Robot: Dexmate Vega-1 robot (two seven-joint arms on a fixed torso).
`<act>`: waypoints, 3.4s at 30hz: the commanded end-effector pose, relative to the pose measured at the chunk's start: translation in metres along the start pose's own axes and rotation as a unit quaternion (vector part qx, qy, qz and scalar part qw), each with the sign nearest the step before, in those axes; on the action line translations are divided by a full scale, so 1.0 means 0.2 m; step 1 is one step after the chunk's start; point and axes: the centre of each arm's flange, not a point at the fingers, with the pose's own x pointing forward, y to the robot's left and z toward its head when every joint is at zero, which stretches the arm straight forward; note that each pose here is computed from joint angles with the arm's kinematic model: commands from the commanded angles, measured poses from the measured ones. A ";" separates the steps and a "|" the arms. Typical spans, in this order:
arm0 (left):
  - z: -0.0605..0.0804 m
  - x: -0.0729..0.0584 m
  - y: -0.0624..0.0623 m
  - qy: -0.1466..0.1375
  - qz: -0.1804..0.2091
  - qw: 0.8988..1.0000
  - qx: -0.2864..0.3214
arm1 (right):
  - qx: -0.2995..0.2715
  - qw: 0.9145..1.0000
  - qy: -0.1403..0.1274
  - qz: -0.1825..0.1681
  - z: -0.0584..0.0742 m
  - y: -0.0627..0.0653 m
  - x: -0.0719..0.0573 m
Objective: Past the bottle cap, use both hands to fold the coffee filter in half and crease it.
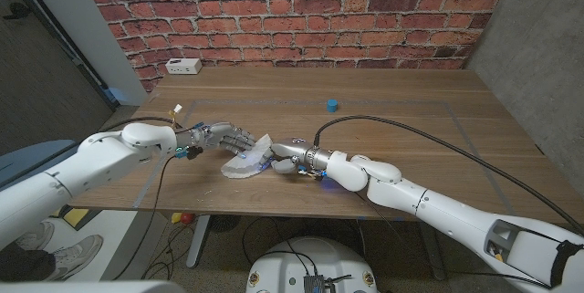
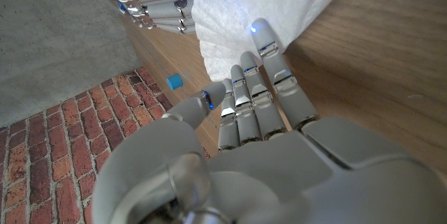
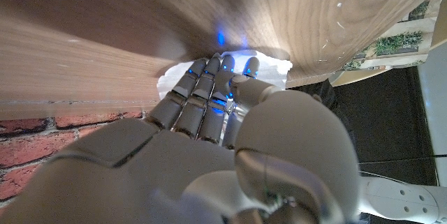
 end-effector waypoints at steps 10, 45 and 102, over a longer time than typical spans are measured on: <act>0.00 0.13 0.03 0.087 -0.011 0.995 0.036 | 0.010 0.998 0.044 -0.045 -0.12 -0.13 -0.08; 0.15 0.16 -0.01 0.061 0.012 0.993 0.103 | -0.023 0.975 0.042 -0.218 -0.13 -0.41 -0.29; 0.38 0.22 -0.21 0.049 0.027 0.963 0.264 | -0.107 0.982 0.157 -0.001 -0.34 -0.34 0.05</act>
